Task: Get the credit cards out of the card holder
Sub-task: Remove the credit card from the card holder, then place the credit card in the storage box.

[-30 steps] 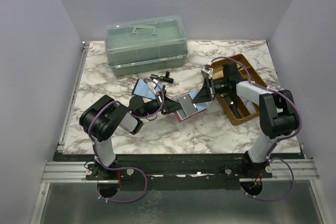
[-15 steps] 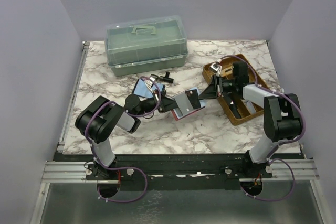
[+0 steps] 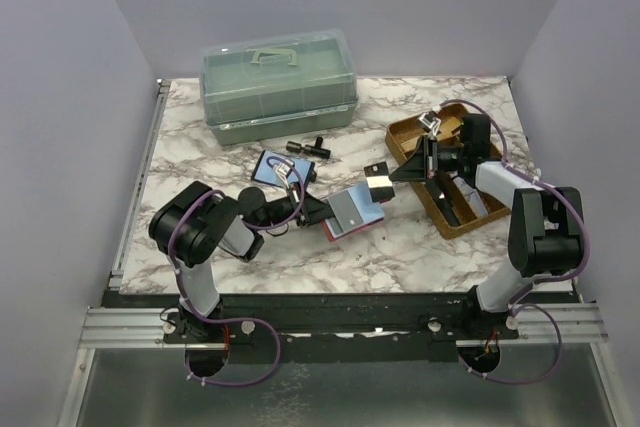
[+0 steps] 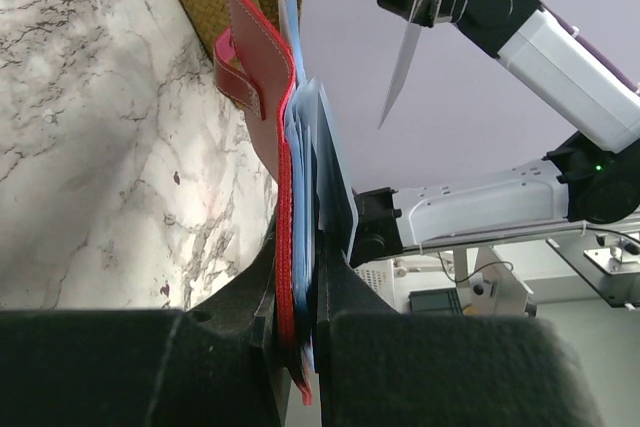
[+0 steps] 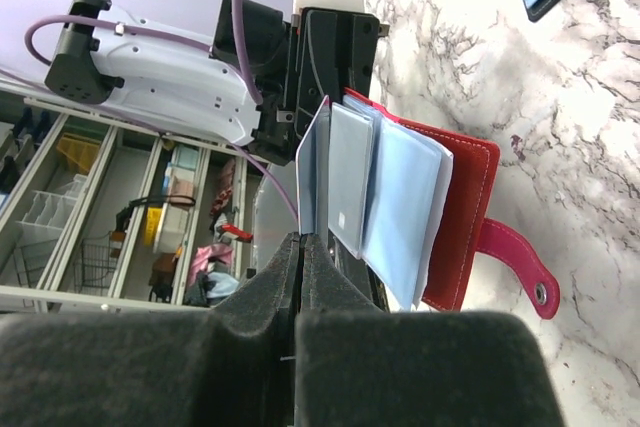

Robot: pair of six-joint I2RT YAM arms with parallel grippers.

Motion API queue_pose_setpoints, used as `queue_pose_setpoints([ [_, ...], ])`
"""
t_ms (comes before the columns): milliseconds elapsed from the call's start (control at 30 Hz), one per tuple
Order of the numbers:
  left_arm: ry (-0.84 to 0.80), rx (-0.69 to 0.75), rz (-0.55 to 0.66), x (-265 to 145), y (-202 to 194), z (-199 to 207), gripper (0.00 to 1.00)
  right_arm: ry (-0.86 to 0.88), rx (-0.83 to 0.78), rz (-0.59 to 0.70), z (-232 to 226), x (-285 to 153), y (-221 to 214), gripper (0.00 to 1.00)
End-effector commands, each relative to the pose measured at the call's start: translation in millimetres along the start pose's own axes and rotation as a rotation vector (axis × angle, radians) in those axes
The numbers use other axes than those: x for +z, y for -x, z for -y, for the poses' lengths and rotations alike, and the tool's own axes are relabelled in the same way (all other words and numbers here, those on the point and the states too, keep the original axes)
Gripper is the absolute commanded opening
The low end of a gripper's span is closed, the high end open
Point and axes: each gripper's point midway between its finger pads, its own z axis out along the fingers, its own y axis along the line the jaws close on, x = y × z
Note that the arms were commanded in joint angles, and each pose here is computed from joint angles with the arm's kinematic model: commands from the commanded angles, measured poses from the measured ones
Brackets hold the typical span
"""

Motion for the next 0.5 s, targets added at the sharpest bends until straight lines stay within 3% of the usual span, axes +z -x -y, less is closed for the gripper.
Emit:
queue_pose_setpoints([
  [0, -0.106, 0.106, 0.014, -2, 4, 21, 0.00, -0.017, -0.008, 0.026, 1, -8, 1, 0.00],
  [333, -0.088, 0.085, -0.020, -5, -11, 15, 0.00, -0.106, 0.002, 0.149, 16, -52, 16, 0.00],
  [467, -0.073, 0.084, 0.012, -11, 1, 10, 0.00, -0.153, 0.013, 0.227, 26, -82, 23, 0.00],
])
